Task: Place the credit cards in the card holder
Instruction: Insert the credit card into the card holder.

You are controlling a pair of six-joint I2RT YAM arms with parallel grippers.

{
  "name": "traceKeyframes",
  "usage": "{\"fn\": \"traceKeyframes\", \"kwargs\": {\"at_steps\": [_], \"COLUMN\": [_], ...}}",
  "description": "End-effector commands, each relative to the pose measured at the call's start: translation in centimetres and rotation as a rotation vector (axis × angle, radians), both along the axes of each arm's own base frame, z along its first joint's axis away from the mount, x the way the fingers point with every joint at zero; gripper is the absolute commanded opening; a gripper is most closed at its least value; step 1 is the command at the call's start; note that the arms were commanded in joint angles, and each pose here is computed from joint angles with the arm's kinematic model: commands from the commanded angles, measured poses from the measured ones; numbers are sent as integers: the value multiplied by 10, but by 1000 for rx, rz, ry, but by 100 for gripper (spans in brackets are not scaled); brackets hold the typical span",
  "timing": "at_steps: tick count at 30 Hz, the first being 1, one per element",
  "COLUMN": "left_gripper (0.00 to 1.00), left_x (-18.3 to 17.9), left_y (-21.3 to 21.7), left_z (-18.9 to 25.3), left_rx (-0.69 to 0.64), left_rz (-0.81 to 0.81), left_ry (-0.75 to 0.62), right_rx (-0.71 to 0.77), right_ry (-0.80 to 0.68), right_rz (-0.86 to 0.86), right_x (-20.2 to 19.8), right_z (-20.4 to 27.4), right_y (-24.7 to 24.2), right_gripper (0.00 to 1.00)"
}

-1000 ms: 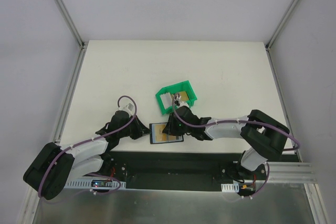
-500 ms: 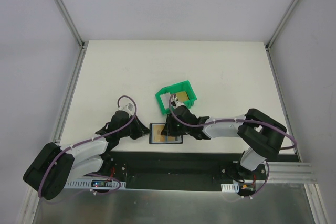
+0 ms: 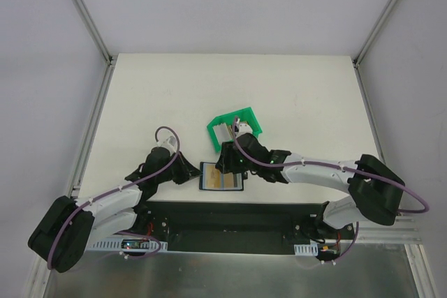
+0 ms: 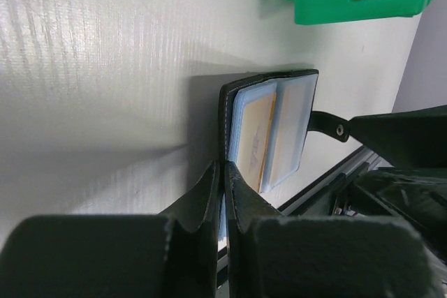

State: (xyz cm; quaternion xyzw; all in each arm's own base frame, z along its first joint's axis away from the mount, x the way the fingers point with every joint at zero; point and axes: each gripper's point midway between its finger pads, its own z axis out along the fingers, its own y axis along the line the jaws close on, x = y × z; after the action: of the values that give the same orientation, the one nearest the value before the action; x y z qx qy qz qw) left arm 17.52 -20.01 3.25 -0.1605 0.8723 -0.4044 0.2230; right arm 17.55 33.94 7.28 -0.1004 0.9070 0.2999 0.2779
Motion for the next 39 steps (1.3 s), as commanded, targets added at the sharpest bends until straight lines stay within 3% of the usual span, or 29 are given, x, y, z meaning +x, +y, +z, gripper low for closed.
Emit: {"fn": "traceKeyframes", "kwargs": {"at_steps": [1, 9, 15, 25, 39], "left_gripper": [0, 0, 0, 0, 0], "left_x": [5, 9, 8, 8, 8], "left_y": [-4, -8, -8, -11, -12], "left_z": [14, 38, 43, 50, 51], "left_rx": [-48, -74, -82, -93, -95], "left_rz": [14, -3, -12, -36, -38], "left_ry": [-18, -75, -88, -111, -115], "right_rx": [-24, -67, -46, -40, -89], "right_ry": [-107, 26, 90, 89, 108], "right_rz": [11, -29, 42, 91, 96], "right_x": [14, 4, -8, -13, -14], "right_z": [33, 9, 1, 4, -9], "right_y": [-1, -1, 16, 39, 39], "right_gripper": [58, 62, 63, 69, 67]}}
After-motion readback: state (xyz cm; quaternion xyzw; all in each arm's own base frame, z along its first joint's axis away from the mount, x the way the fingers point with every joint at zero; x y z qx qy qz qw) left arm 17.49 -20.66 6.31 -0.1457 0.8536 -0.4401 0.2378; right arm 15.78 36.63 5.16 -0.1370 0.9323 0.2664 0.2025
